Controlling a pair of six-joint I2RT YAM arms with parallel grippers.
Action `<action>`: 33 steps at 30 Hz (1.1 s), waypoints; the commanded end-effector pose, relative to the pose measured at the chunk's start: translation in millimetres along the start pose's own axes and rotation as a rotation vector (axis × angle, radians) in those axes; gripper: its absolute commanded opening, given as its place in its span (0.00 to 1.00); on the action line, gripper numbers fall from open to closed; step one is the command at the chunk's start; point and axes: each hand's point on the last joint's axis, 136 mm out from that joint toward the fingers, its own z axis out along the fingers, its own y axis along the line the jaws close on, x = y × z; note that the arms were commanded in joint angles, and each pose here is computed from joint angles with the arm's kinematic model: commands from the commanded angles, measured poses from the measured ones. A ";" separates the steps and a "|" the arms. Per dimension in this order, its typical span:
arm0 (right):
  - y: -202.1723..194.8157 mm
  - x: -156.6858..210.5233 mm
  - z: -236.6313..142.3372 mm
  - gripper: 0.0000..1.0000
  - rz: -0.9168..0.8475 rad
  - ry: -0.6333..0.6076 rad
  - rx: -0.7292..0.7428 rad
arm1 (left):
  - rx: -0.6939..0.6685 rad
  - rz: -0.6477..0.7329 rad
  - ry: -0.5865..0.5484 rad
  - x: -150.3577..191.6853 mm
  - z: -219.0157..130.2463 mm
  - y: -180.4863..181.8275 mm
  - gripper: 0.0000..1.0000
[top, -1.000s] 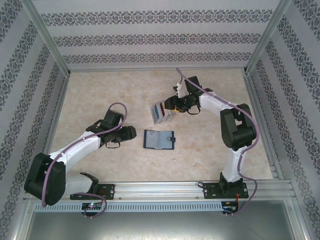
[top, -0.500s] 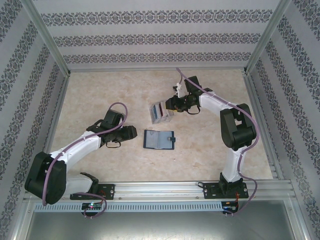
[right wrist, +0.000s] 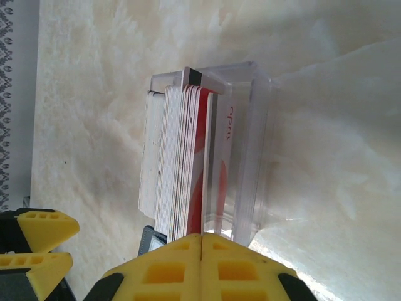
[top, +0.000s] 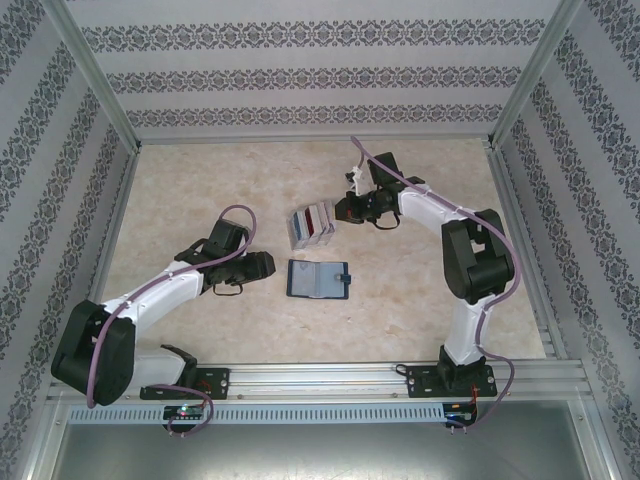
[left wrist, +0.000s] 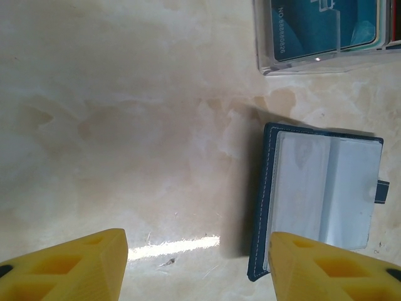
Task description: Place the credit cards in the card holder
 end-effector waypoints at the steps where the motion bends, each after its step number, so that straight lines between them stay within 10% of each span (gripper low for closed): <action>1: 11.6 1.0 -14.3 0.03 -0.048 -0.037 0.029 | 0.031 -0.019 0.000 -4.1 2.2 -5.5 0.61; 18: 17.2 80.3 -68.2 0.00 -0.041 -0.119 0.053 | 0.202 0.028 0.116 18.7 21.4 -43.3 0.40; 33: 19.0 153.3 -6.3 0.00 0.143 0.098 -0.143 | 0.132 0.052 0.265 35.5 61.7 -48.4 0.34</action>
